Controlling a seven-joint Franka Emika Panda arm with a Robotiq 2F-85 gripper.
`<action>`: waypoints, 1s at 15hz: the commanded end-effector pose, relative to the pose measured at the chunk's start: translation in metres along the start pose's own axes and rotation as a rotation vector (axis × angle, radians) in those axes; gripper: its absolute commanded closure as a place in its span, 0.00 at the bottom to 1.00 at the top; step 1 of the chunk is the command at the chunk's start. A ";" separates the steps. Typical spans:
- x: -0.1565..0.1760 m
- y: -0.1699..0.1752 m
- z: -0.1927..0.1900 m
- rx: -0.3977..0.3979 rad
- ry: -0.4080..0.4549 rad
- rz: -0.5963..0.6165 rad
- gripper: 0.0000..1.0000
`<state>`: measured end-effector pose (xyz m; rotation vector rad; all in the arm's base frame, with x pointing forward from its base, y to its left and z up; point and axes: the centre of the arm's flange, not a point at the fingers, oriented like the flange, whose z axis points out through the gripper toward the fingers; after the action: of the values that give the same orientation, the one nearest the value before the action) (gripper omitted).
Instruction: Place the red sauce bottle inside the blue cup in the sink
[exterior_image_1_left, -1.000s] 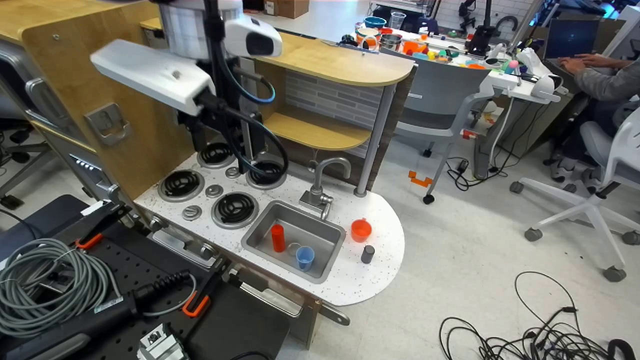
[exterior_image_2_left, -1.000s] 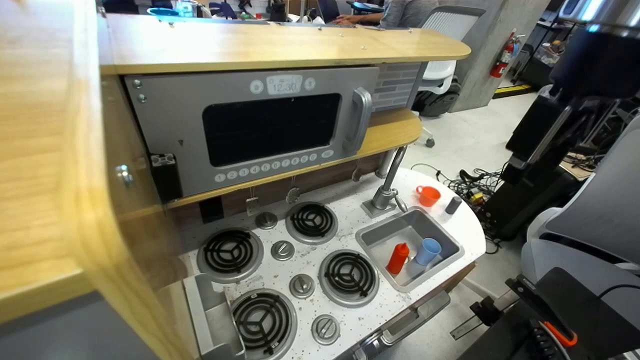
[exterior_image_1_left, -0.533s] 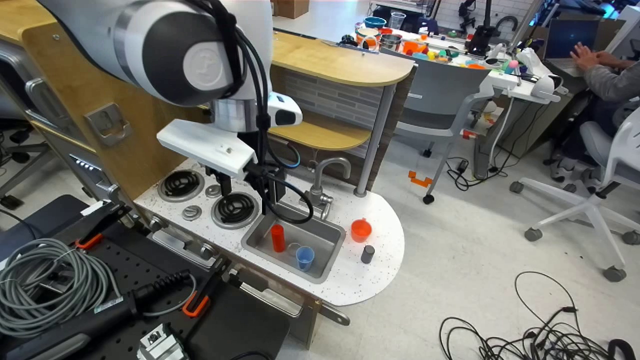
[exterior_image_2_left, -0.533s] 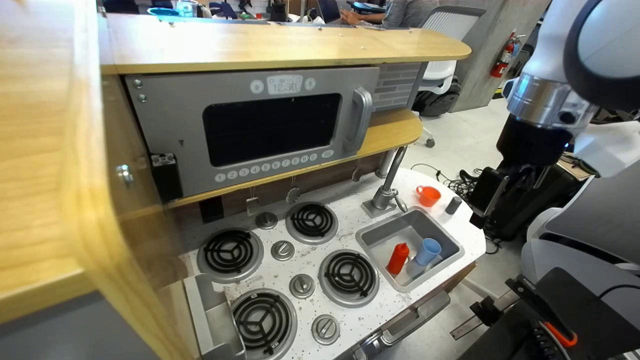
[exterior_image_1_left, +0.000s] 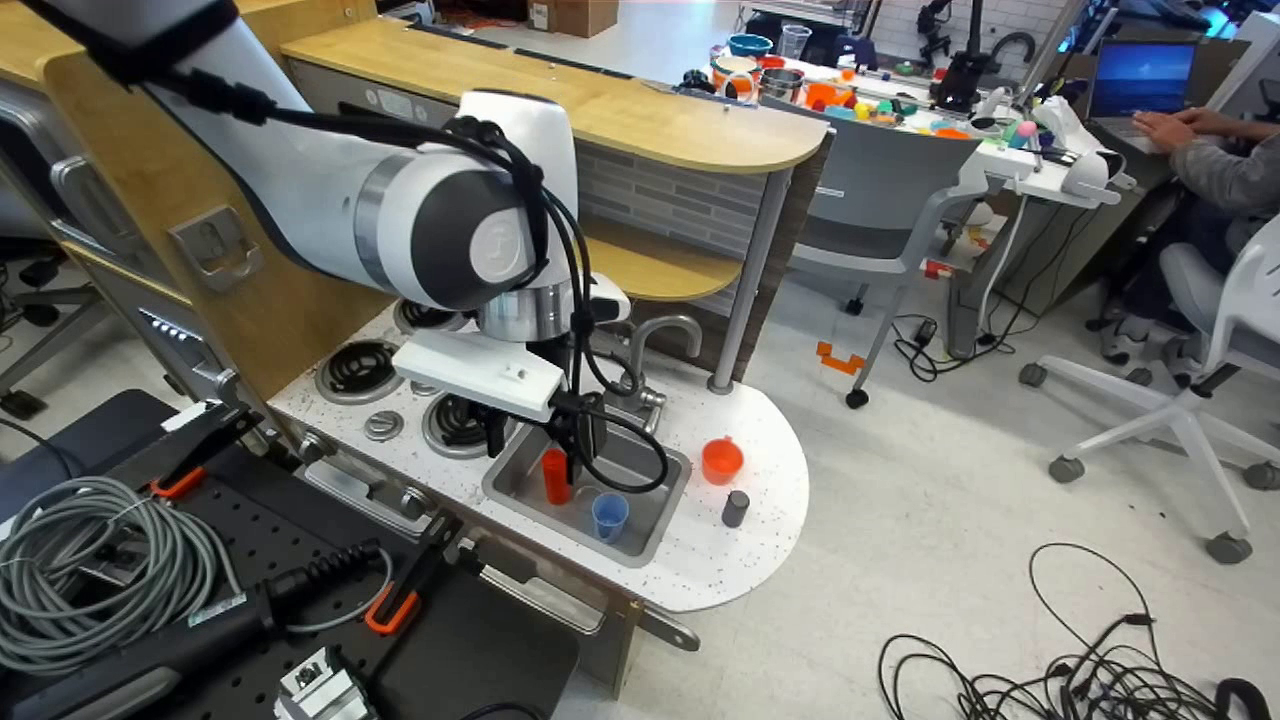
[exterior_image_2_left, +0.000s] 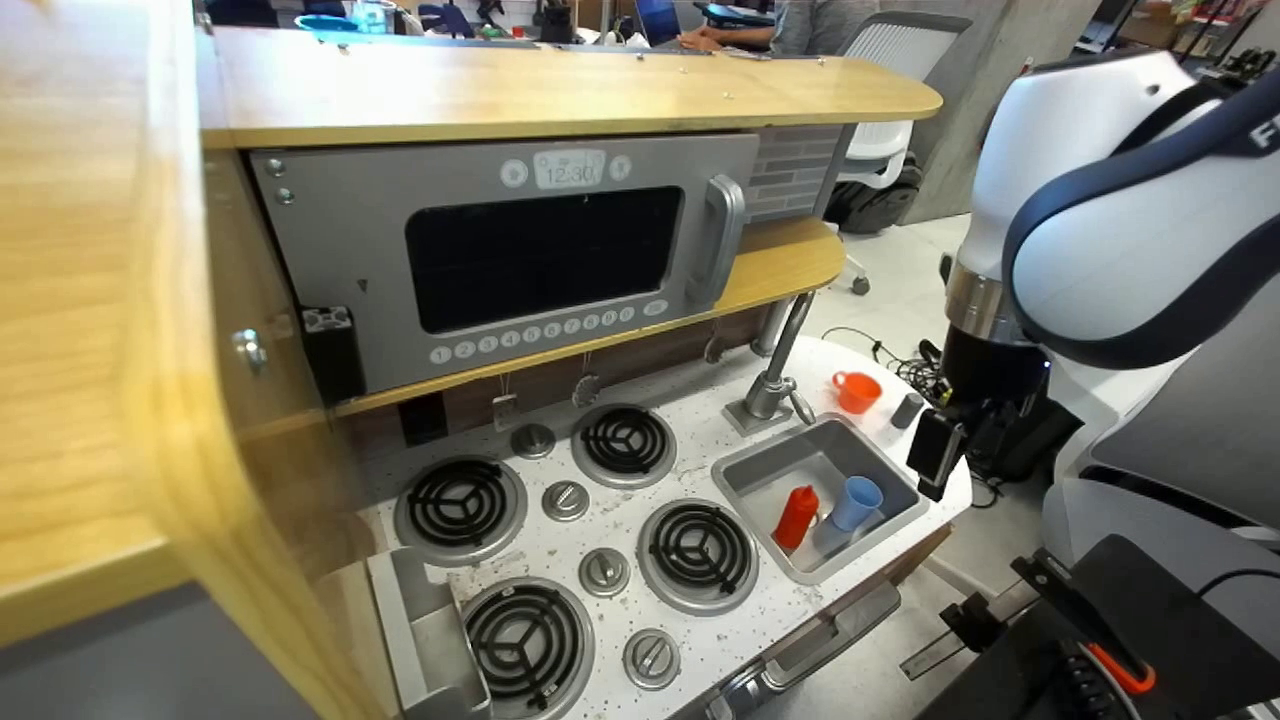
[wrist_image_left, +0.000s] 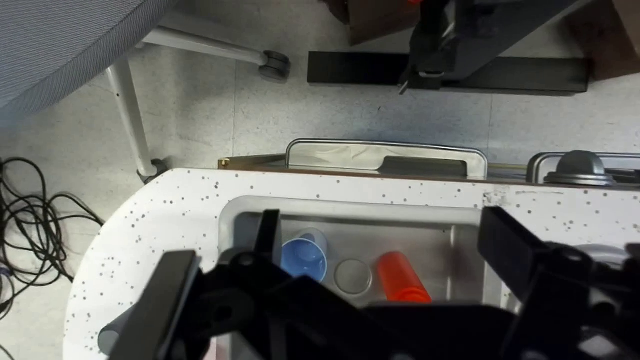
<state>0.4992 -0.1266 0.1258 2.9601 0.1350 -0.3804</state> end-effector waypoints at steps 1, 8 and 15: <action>0.025 0.000 0.033 -0.051 -0.008 -0.015 0.00; 0.049 -0.012 0.086 -0.069 0.010 -0.069 0.00; 0.064 -0.026 0.114 -0.186 0.036 -0.223 0.00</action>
<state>0.5197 -0.1173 0.0117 2.8433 0.3852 -0.3942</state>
